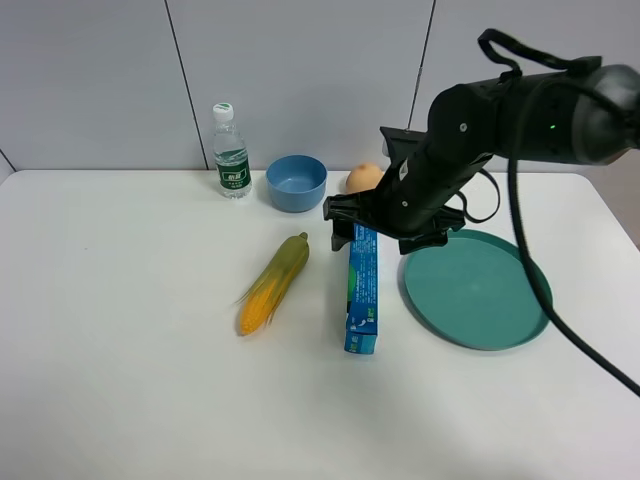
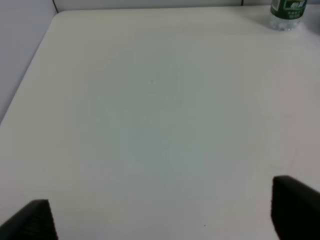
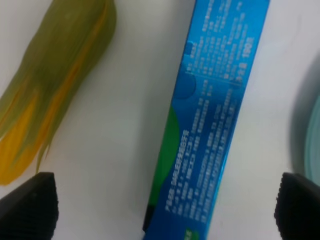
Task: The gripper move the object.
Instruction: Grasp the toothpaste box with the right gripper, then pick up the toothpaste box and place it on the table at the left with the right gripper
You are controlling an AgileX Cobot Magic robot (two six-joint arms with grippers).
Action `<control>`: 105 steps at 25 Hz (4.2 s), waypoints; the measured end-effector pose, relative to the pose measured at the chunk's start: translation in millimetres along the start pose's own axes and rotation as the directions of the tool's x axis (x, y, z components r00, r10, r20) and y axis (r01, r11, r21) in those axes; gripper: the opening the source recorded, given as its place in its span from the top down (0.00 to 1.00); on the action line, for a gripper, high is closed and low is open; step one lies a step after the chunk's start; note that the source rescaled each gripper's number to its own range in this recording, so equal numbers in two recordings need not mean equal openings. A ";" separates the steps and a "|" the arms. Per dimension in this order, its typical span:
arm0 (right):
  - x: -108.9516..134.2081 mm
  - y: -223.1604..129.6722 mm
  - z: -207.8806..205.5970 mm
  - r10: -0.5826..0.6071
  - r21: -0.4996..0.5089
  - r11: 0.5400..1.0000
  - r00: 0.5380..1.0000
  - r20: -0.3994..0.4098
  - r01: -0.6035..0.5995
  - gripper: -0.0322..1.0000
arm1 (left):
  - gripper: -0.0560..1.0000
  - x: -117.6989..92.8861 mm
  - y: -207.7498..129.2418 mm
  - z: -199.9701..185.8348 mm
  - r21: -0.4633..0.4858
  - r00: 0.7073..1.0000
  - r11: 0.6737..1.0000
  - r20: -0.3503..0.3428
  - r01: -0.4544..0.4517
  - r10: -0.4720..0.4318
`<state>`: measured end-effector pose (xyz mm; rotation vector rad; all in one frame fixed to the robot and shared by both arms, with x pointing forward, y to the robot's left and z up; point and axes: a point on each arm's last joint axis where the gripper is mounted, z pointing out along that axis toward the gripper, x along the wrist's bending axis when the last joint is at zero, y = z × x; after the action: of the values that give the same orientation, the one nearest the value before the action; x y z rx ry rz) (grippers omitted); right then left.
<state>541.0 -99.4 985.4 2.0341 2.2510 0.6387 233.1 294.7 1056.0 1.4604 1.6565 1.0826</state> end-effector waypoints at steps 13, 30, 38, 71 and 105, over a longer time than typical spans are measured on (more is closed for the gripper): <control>-3.6 1.3 51.9 0.121 -0.005 0.993 0.992 0.021 -0.121 0.08 | 0.00 0.0 0.0 0.0 0.000 1.000 1.000 0.000 0.000 0.000; -10.4 -6.6 84.9 0.173 0.047 0.983 0.983 0.063 -0.176 0.53 | 0.00 0.0 0.0 0.0 0.000 1.000 1.000 0.000 0.000 0.000; -10.5 -6.7 85.2 0.182 0.047 0.982 0.981 0.064 -0.185 0.97 | 0.00 0.0 0.0 0.0 0.000 1.000 1.000 0.000 0.000 0.000; 13.9 -4.4 -51.2 -0.773 -0.136 0.633 0.632 -0.056 0.762 0.97 | 0.00 0.0 0.0 0.0 0.000 1.000 1.000 0.000 0.000 0.000; 103.2 -92.3 38.3 -0.947 -0.121 0.120 0.078 -0.311 0.985 0.97 | 0.00 0.0 0.0 0.0 0.000 1.000 1.000 0.000 0.000 0.000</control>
<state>451.1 5.1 945.1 -0.0972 3.0845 0.6200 233.1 294.7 1056.0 1.4604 1.6565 1.0826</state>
